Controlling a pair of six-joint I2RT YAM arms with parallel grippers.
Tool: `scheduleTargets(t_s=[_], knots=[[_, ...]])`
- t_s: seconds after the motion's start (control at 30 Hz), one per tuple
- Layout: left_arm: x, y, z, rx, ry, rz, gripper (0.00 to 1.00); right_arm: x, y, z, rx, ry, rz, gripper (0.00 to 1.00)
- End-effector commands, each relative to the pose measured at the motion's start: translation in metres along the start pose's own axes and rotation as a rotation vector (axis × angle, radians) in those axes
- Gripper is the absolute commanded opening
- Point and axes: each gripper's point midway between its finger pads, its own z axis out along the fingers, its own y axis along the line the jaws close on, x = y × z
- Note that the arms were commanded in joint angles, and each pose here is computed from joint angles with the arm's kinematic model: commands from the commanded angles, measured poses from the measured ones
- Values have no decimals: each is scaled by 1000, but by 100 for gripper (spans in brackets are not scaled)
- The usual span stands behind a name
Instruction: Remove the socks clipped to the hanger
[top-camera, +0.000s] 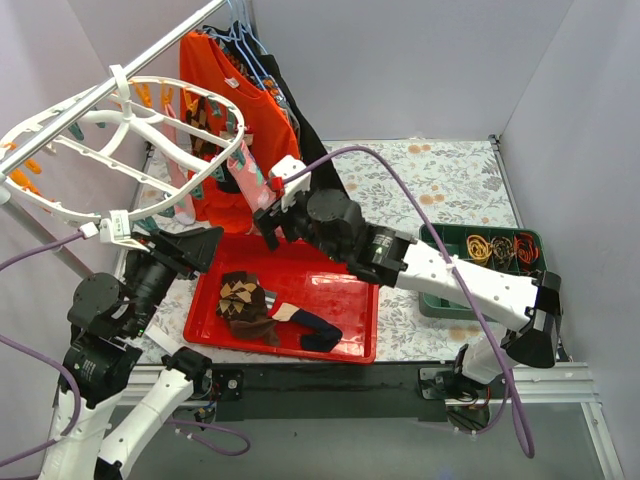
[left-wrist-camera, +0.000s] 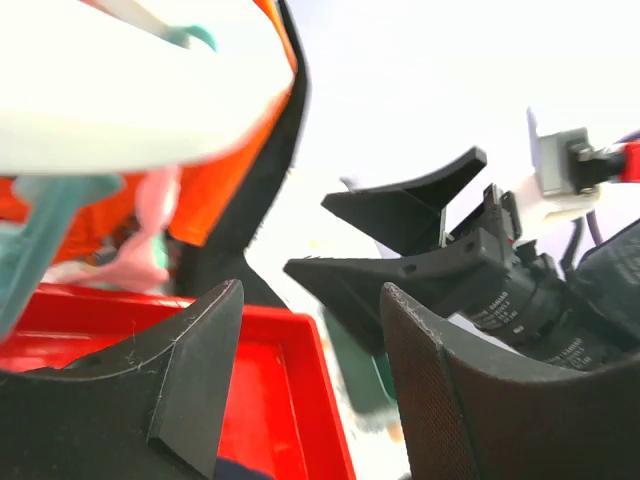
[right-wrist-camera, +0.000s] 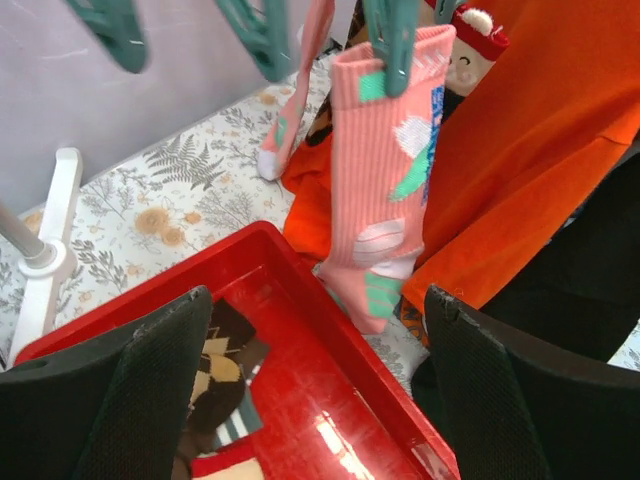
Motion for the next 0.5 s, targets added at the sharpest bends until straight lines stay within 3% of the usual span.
scheduleTargets(t_s=[0.0, 0.47], knots=[[-22, 9, 2, -66, -99, 14, 55, -7, -7, 11, -116, -47, 35, 93], [-8, 11, -4, -68, -32, 14, 56, 11, -32, 112, -152, -66, -13, 97]])
